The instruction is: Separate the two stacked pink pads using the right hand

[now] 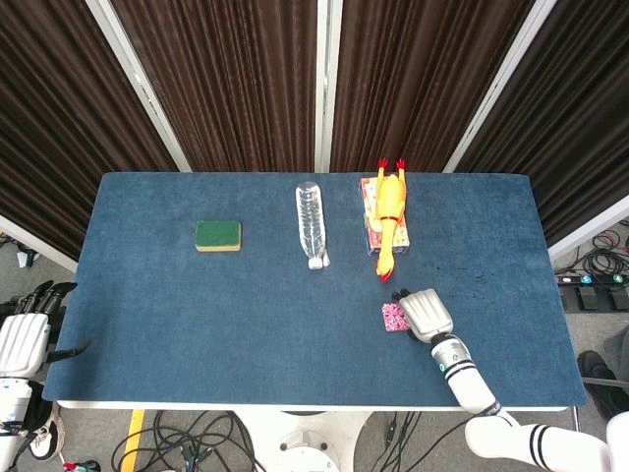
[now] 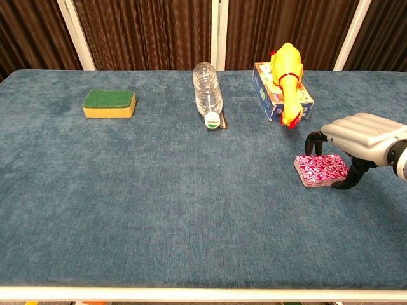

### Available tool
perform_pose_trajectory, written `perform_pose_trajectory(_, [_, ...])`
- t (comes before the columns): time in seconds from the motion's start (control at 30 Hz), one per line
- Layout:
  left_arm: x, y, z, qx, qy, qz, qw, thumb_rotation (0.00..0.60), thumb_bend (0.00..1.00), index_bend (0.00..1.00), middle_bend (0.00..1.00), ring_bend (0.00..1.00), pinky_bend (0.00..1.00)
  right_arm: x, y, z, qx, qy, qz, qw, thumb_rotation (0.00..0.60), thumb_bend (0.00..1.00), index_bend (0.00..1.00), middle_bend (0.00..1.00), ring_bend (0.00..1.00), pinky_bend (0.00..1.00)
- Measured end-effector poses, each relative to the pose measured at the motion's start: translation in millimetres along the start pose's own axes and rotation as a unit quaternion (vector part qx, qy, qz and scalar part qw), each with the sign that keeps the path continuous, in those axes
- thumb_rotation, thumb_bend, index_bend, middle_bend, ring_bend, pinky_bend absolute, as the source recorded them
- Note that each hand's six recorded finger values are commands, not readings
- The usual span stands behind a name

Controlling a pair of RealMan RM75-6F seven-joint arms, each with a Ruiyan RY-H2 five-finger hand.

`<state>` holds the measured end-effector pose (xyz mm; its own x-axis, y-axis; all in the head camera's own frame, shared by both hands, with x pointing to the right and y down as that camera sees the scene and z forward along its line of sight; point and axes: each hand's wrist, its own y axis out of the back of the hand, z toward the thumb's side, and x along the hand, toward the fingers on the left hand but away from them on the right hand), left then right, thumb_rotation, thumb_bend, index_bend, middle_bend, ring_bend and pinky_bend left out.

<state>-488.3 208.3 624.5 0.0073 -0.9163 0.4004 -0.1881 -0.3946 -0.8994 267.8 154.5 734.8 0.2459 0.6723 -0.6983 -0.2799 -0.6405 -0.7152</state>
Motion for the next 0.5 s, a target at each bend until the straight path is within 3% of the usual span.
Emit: perform_pose_trajectory(0.5, [-1.4,-1.2,-2.7,-0.002,0.003,-0.002,1.0000,0.600,0.03,0.16,0.15,0.08,0.18,-2.1,1.8,1.2,0.000,-0.002,-0.009,1.0000,0.600,0.11,0.37,0.37,0.84,0.94])
